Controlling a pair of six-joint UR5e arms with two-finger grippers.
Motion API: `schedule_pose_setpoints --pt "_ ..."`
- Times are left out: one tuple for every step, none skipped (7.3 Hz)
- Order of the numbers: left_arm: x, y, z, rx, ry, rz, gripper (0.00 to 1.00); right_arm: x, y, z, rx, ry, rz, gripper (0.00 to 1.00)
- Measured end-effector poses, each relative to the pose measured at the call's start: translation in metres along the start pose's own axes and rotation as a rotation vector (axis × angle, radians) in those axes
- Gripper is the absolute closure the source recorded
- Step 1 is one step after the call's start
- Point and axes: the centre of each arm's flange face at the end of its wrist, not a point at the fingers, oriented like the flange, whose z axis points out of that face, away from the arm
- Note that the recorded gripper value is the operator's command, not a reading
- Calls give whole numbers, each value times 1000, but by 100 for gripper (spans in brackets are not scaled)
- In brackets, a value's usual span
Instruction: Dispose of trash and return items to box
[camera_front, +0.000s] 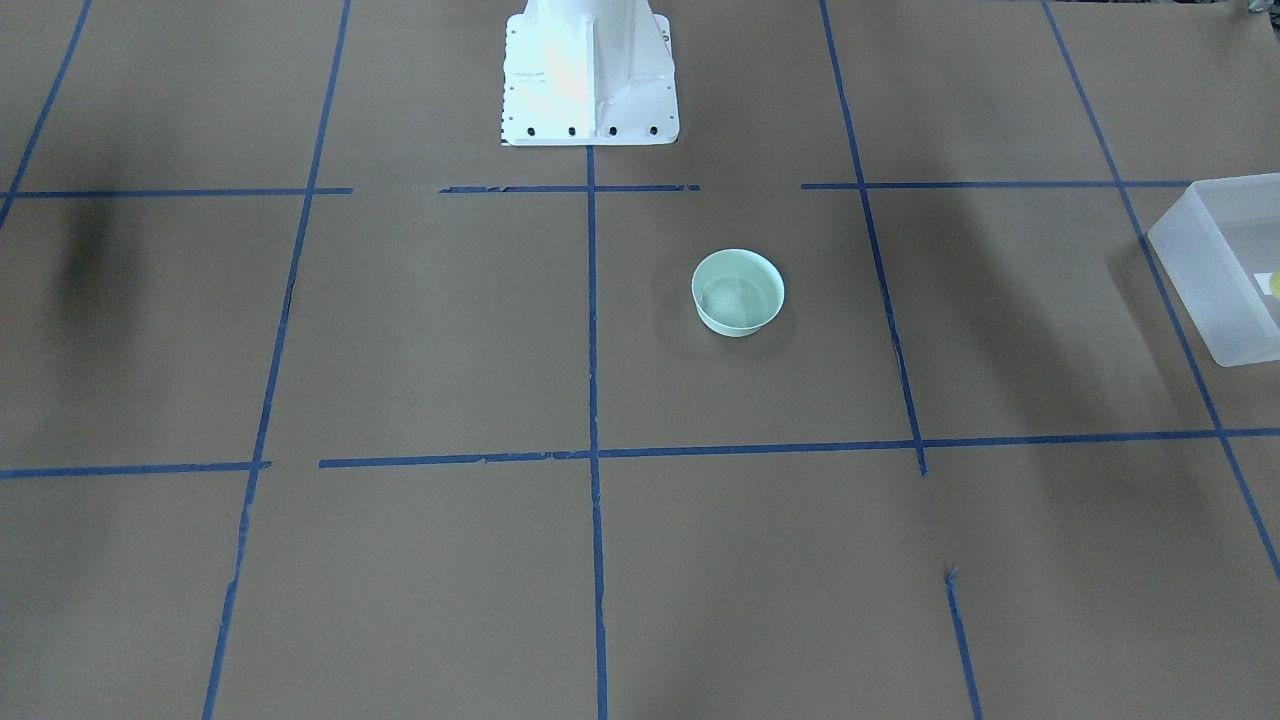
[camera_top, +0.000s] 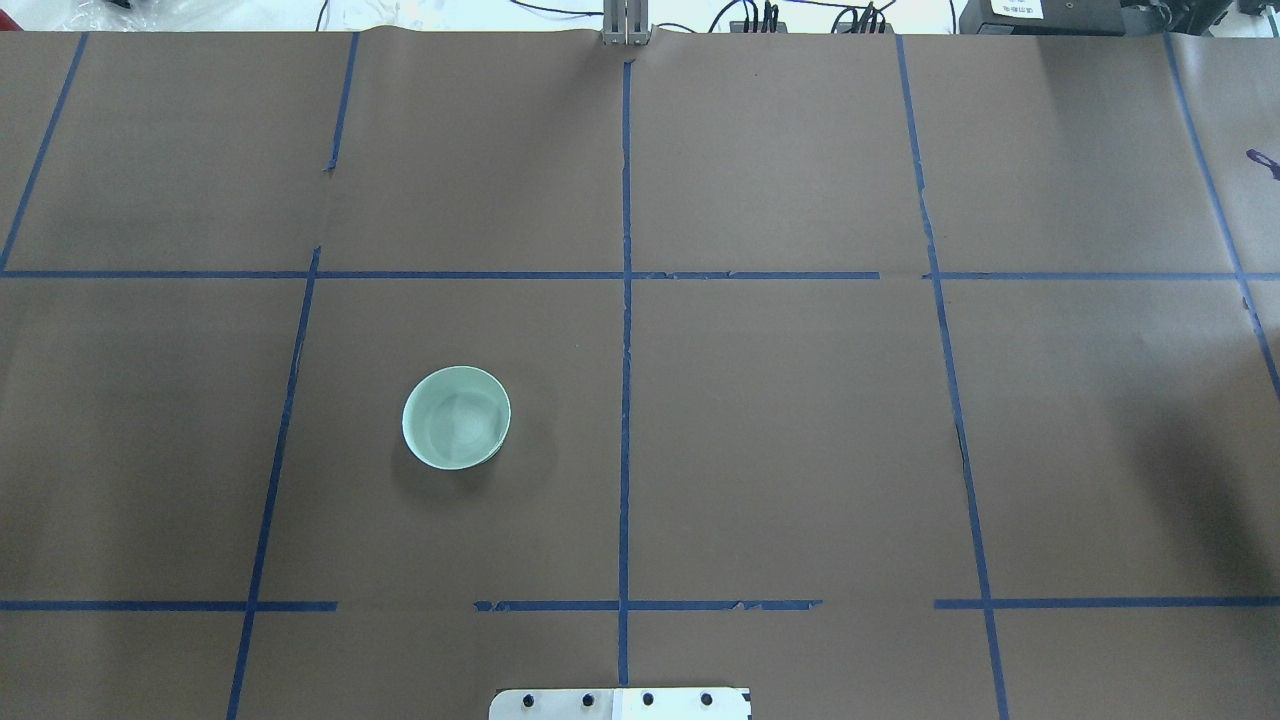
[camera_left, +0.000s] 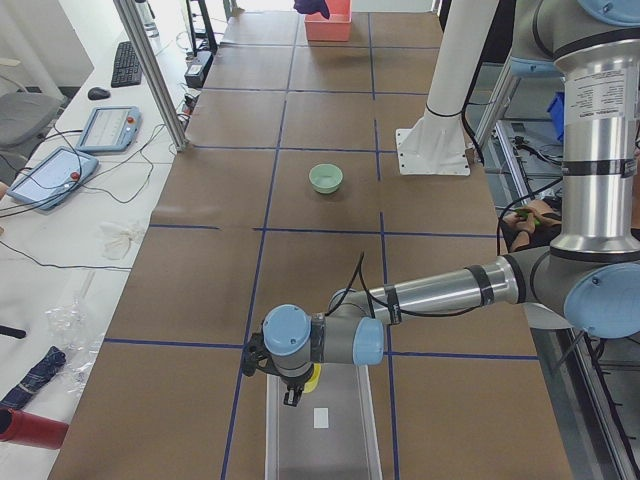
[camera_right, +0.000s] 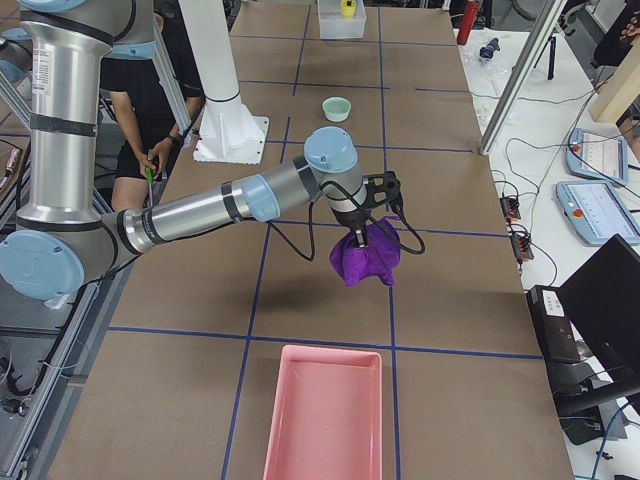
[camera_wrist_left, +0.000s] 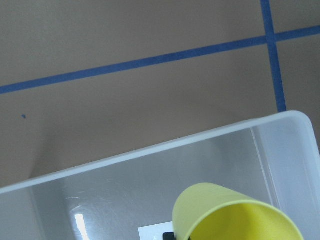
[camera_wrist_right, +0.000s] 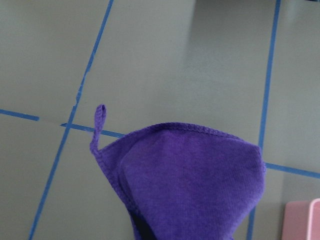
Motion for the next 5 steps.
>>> schedule_pose_setpoints --pt "3 5 11 -13 31 6 56 15 2 -10 -5 33 -45 100" --pt "1 9 22 -19 46 13 13 28 3 -20 -5 61 -84 100" --pt "-3 13 30 -16 50 24 0 40 5 -29 -2 86 -122 100" --pt "-4 14 33 -9 49 36 0 49 7 -37 2 106 -149 100" --pt "0 8 28 7 45 53 0 59 10 -45 5 136 -172 100"
